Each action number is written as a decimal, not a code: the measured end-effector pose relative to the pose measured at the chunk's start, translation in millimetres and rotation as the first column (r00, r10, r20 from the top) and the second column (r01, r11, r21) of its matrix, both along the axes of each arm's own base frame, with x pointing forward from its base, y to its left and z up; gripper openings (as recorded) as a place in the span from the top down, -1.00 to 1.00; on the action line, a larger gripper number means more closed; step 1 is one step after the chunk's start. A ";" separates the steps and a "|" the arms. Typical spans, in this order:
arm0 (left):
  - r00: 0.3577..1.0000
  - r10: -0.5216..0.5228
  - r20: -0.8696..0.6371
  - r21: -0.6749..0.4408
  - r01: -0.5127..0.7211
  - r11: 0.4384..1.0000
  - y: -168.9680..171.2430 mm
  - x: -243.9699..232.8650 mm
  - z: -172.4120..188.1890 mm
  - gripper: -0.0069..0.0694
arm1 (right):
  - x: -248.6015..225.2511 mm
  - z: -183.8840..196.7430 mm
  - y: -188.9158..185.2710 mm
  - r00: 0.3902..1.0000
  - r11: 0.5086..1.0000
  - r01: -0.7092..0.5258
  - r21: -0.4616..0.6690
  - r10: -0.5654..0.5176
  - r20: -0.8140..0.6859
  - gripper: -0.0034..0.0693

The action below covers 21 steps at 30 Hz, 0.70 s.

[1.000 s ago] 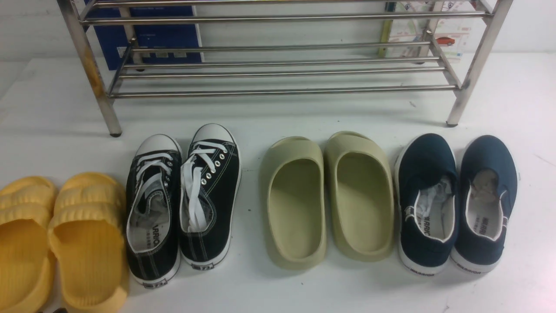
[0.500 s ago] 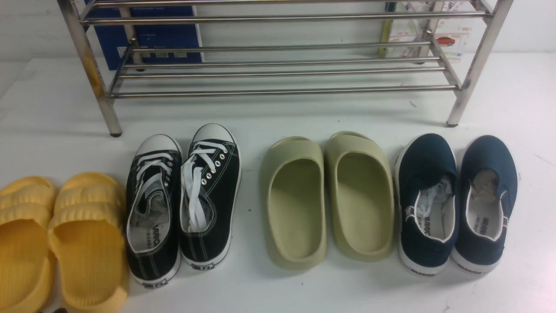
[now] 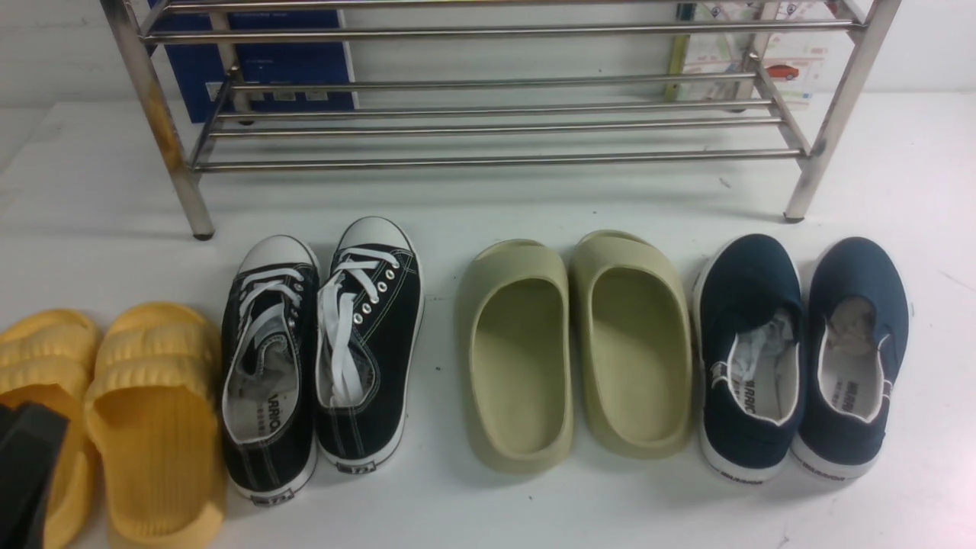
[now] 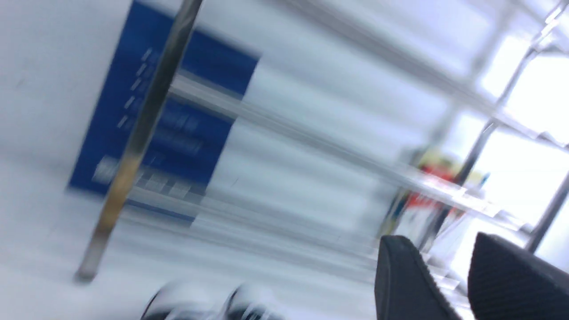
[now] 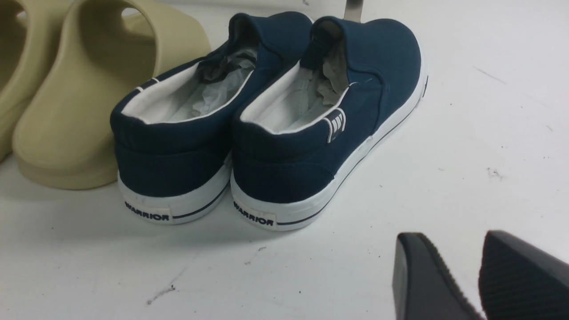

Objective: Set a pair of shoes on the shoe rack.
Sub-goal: Use the left arm to grab the shoe closest to it

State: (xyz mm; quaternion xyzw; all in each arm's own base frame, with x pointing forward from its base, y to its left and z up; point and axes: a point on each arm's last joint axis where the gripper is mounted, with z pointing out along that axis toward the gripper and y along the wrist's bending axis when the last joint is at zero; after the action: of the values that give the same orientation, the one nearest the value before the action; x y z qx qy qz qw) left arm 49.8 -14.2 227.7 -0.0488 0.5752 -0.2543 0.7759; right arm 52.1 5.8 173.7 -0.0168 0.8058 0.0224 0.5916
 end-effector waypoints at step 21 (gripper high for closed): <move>0.871 0.078 -0.485 -0.037 -0.110 0.993 2.1 49.9 187.9 0.19 | 0.0 0.0 0.0 1.000 1.000 0.000 0.000 0.000 0.000 0.25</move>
State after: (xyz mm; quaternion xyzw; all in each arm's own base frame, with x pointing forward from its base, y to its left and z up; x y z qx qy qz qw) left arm 99.7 -12.2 415.6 -0.1630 0.7392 -0.2141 0.6174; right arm 52.1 5.8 173.7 -0.0168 0.8058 0.0224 0.5916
